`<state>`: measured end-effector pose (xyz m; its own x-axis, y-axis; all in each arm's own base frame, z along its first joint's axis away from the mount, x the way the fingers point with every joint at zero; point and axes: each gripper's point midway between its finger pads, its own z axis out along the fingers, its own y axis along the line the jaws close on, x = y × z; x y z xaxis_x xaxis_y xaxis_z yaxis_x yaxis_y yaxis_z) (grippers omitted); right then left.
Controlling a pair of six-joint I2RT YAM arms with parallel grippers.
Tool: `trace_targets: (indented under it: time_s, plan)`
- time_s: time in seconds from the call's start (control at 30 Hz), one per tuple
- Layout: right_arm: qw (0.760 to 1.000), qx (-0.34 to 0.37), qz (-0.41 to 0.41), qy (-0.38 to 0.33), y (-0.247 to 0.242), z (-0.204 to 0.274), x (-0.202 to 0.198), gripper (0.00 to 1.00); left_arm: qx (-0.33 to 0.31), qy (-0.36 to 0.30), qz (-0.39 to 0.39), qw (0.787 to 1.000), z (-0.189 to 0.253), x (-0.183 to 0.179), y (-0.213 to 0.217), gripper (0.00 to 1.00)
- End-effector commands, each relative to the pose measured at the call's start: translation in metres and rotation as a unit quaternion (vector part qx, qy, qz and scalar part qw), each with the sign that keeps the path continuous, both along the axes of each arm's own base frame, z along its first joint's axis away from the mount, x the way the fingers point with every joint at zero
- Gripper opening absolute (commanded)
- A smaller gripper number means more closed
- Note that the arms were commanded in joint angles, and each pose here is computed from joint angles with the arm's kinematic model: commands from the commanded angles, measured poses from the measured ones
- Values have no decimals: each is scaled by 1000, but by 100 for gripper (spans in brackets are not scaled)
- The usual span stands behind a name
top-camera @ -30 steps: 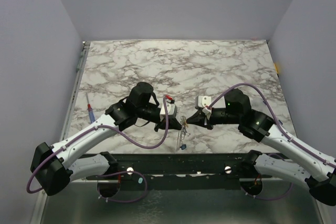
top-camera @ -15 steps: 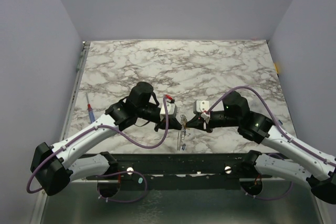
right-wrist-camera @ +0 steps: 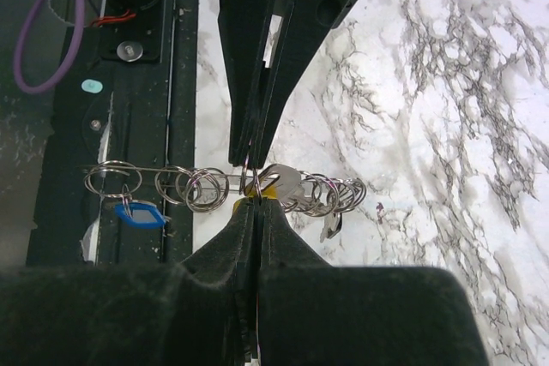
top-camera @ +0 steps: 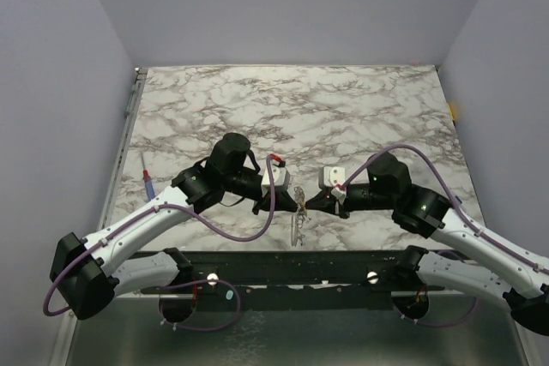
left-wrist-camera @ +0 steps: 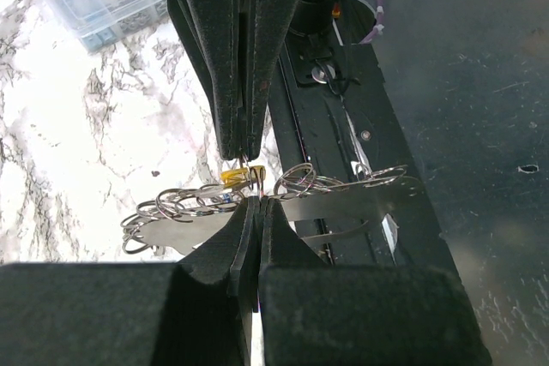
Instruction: Put the keys on the keyring
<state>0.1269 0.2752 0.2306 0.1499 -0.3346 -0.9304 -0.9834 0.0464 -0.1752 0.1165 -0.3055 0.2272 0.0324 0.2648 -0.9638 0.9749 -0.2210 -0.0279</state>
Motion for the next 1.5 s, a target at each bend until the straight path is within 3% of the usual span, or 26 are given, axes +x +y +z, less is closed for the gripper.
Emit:
trace_targets:
  time_s: [0.0,1.47]
  plan:
    - [1000,-19,-8,-7,-5,-11,0,1,-26,-10,-16,999,19,-2,-3,0]
    - [998,-9,-52,-42,-8,1,14,1,-13,-4,-10,1000,6,0,-3,0]
